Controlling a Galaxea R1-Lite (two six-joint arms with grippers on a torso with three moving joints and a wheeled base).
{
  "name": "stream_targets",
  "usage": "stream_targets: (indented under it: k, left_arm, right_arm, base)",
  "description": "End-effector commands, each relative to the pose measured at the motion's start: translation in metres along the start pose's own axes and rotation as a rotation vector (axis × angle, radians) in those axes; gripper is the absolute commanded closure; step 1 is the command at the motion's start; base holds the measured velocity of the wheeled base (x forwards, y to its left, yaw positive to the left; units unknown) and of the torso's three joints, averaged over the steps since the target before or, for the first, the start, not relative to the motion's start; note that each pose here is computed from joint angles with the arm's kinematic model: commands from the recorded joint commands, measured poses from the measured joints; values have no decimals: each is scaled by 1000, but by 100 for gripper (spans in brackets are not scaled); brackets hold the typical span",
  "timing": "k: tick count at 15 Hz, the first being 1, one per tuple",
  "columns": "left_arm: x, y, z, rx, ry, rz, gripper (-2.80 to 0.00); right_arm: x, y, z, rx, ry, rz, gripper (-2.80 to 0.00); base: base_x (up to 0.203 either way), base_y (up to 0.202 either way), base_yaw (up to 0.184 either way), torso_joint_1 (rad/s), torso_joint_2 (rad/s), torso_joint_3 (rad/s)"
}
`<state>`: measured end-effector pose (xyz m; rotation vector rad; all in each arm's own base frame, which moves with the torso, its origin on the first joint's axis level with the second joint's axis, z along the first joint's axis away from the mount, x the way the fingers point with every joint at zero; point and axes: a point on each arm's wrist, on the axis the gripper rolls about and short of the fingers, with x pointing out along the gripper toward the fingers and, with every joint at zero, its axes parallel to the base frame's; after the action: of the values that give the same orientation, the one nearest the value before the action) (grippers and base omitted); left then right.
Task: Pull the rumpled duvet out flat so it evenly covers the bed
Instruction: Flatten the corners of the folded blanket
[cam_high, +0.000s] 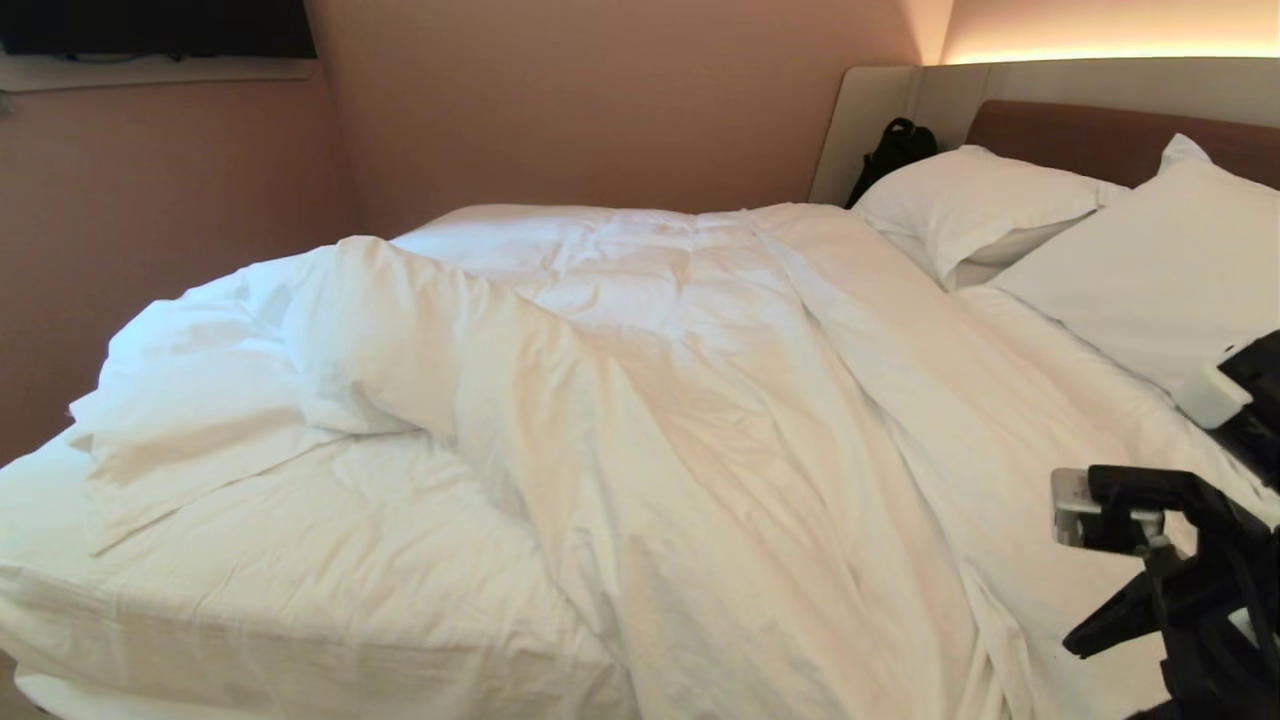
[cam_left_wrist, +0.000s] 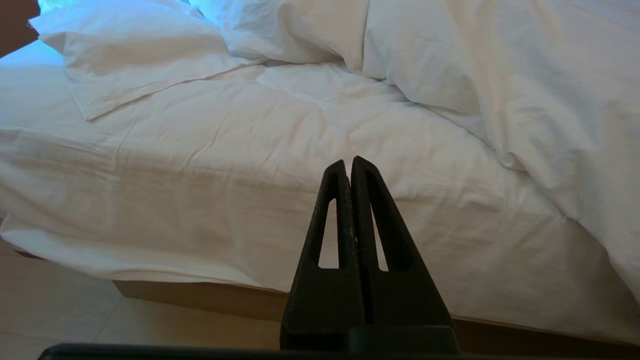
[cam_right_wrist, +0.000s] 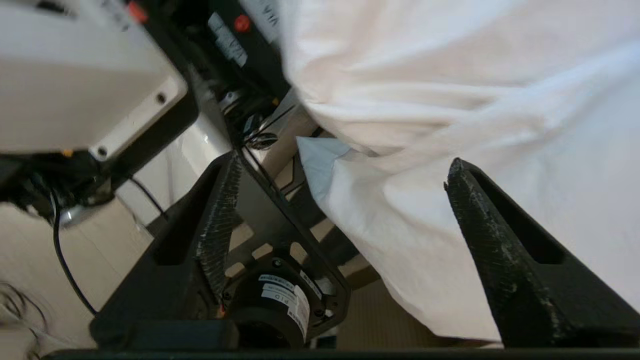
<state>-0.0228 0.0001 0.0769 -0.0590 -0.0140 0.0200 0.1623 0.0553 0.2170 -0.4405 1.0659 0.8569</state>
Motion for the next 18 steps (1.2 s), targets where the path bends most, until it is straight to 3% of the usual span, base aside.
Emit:
stream_targets:
  k: [1, 2, 4, 6, 10, 15, 18]
  left_arm:
    - [0, 0, 0, -1, 1, 1, 0]
    - [0, 0, 0, -1, 1, 1, 0]
    - [0, 0, 0, -1, 1, 1, 0]
    - [0, 0, 0, -1, 1, 1, 0]
    - [0, 0, 0, -1, 1, 1, 0]
    - [0, 0, 0, -1, 1, 1, 0]
    - [0, 0, 0, -1, 1, 1, 0]
  right_arm:
    - [-10, -18, -4, 125, -40, -38, -134]
    - [-14, -23, -7, 164, -62, -50, 0]
    - [-25, -40, -14, 282, -107, -91, 0]
    - [-25, -54, -13, 390, -154, -49, 0]
    - [-36, -55, -19, 546, -230, -74, 0]
    - [-89, -39, -40, 828, -482, -307, 0]
    - [-105, -35, -55, 939, -562, -410, 0]
  base:
    - [0, 0, 0, 0, 0, 0]
    - [0, 0, 0, 0, 0, 0]
    - [0, 0, 0, 0, 0, 0]
    - [0, 0, 0, 0, 0, 0]
    - [0, 0, 0, 0, 0, 0]
    - [0, 0, 0, 0, 0, 0]
    - [0, 0, 0, 0, 0, 0]
